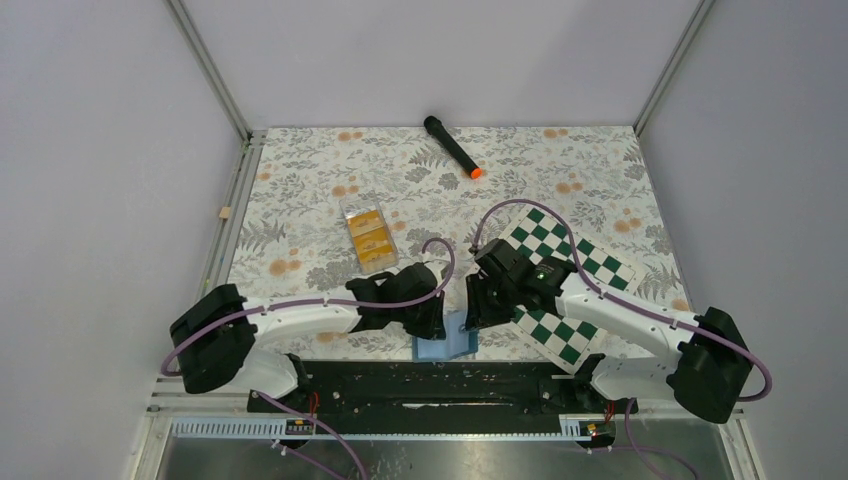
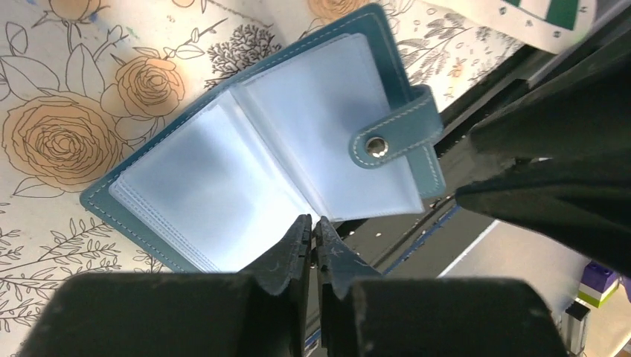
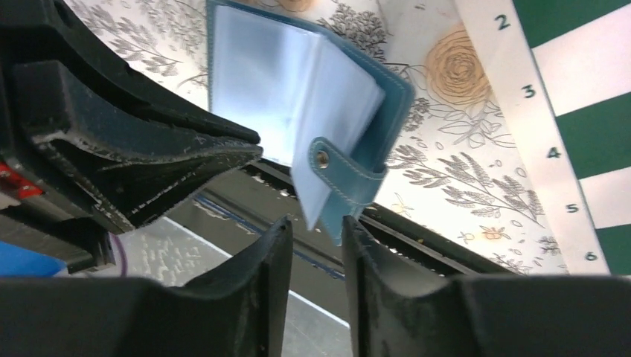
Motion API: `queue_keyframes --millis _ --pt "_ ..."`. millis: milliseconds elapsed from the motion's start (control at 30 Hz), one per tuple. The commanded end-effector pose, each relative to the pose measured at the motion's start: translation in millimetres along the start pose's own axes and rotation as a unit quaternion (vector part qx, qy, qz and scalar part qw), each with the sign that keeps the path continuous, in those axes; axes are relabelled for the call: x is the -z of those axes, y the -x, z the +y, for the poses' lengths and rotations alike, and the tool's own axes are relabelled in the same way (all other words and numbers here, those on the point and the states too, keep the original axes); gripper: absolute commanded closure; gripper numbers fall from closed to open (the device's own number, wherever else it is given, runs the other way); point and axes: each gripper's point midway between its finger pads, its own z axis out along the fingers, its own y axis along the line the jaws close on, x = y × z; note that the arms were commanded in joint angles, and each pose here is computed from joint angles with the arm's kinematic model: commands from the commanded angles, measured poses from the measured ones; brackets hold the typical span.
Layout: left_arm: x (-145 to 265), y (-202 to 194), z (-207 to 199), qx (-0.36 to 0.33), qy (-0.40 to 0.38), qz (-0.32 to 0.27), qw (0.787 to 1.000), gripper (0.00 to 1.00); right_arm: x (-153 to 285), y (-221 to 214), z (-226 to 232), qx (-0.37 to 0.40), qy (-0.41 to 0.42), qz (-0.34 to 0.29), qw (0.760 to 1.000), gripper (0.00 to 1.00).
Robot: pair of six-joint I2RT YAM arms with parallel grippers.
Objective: Put the credit cards into the card holder
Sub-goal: Turn over the card slot in the card holder, then move the storage box to the center of the board.
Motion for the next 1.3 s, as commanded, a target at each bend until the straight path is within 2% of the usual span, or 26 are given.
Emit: queue_keyframes --millis 0,67,200,367,467,633,867,1000,1133,1267 --pt "13.3 13.1 -14.2 -0.014 -0.020 -0.026 0.999 0.93 10.6 9.3 32.1 0.009 0.075 -0.016 0.997 0.70" --pt "13.3 11.6 -12.4 -0.011 -0.016 -0.023 1.000 0.93 6.7 12.4 39.9 -0.001 0.095 -0.021 0.995 0.80" --pt "10.9 6.8 -6.0 0.002 -0.007 -0.022 1.000 0.93 -16.8 8.6 31.4 -0.014 0.078 -0.003 0.997 1.00" --pt "-3.0 -8.7 12.5 0.014 0.017 -0.002 1.000 0.97 -54.1 -0.7 18.3 -0.043 0.051 0.031 0.997 1.00" --pt "-14.7 -22.3 28.2 0.019 0.036 0.016 0.999 1.00 -71.0 -11.7 1.0 -0.077 0.009 0.054 0.996 1.00" --pt "-25.5 -46.4 52.5 0.031 0.071 0.052 0.996 1.00 -77.7 -24.8 -36.4 -0.112 -0.081 0.059 0.989 1.00" --pt "-23.8 -49.9 61.1 0.034 0.084 0.047 0.995 1.00 -86.3 -35.0 -46.0 -0.130 -0.102 0.080 0.983 1.00" --pt "-16.1 -37.4 51.4 0.028 0.073 0.027 0.997 1.00 -82.8 -33.5 -45.7 -0.131 -0.098 0.071 0.984 1.00" --pt "2.7 -8.2 12.6 0.017 0.002 -0.020 1.000 1.00 -78.2 -25.8 -19.7 -0.110 -0.023 0.061 0.992 1.00" --pt "35.4 26.1 -19.2 0.006 -0.047 -0.089 0.995 0.91 -68.5 -17.8 -5.7 -0.093 0.013 0.046 0.995 1.00"
